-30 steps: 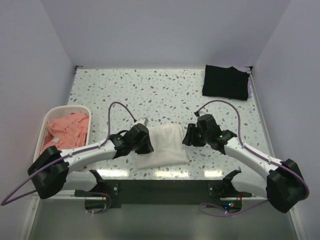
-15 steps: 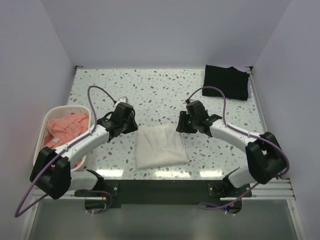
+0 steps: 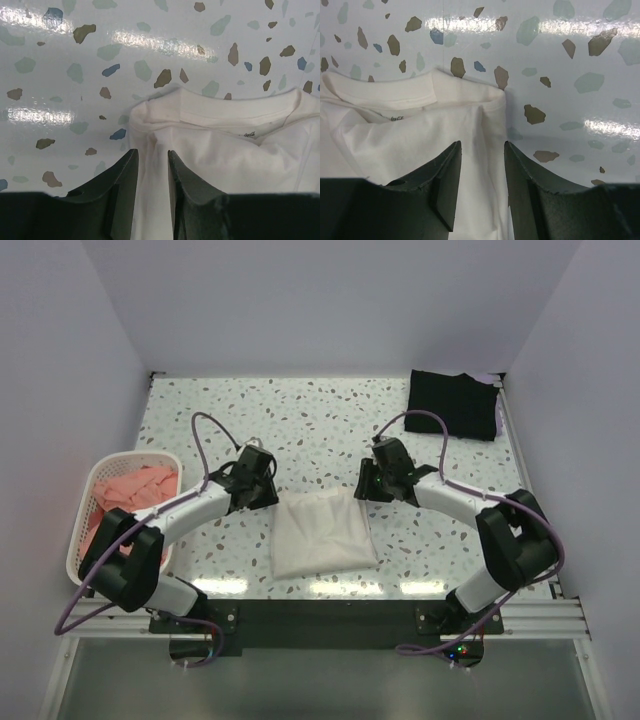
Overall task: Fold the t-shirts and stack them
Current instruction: Fold the tshirt
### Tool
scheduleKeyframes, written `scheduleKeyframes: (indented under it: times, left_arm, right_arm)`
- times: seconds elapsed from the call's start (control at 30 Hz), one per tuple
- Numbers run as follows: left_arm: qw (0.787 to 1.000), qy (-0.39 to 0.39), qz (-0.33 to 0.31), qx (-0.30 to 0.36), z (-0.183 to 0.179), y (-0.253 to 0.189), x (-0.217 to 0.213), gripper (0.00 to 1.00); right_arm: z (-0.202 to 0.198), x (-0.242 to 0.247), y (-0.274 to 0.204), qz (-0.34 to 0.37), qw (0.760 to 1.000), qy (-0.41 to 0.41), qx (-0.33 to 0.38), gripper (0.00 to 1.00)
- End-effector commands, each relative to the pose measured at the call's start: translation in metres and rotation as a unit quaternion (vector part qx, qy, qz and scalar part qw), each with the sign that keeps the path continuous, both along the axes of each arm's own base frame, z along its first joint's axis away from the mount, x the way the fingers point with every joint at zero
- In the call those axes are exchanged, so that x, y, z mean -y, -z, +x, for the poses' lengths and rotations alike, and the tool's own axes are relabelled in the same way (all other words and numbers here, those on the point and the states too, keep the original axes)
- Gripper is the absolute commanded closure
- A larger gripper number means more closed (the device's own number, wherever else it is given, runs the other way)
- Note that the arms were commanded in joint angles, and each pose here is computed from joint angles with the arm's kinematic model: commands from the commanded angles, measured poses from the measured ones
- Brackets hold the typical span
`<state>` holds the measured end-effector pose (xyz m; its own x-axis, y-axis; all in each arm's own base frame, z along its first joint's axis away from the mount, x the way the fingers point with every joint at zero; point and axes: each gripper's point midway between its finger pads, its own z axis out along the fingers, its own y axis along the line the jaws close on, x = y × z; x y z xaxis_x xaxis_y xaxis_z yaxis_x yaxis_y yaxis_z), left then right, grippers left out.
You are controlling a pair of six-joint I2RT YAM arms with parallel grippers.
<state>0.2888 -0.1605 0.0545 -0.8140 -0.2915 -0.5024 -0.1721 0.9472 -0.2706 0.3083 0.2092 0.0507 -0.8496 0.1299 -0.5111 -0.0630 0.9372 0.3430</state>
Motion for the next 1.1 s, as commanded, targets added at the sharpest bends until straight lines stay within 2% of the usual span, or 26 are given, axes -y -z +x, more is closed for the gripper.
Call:
scheduleKeyframes:
  times: [0.0, 0.57, 0.77, 0.93, 1.0, 1.03, 1.07]
  left_arm:
    - [0.999, 0.011, -0.017, 0.033, 0.020, -0.012, 0.012, 0.65]
    - [0.999, 0.015, -0.032, 0.021, 0.024, 0.005, 0.021, 0.69]
    - [0.999, 0.018, -0.034, 0.025, 0.025, 0.003, 0.022, 0.84]
    - [0.999, 0.021, -0.035, 0.029, 0.024, -0.001, 0.022, 1.00]
    - [0.999, 0.019, -0.033, 0.031, 0.025, -0.003, 0.021, 1.00]
    - [0.999, 0.018, -0.032, 0.033, 0.024, -0.007, 0.019, 1.00]
    - [0.999, 0.017, -0.032, 0.037, 0.023, -0.011, 0.018, 1.00]
  right_arm:
    - [0.023, -0.008, -0.016, 0.013, 0.999, 0.008, 0.039, 0.57]
    - [0.025, -0.019, 0.000, 0.033, 0.999, 0.007, 0.018, 0.66]
    - [0.026, -0.024, 0.001, 0.041, 0.999, 0.004, 0.016, 0.68]
    - [0.025, -0.024, 0.003, 0.043, 0.999, 0.004, 0.012, 0.84]
    - [0.024, -0.024, 0.003, 0.041, 0.999, 0.001, 0.010, 0.91]
    - [0.025, -0.023, -0.001, 0.040, 0.999, 0.004, 0.014, 0.99]
    - [0.026, -0.021, -0.004, 0.035, 0.999, 0.003, 0.019, 1.00]
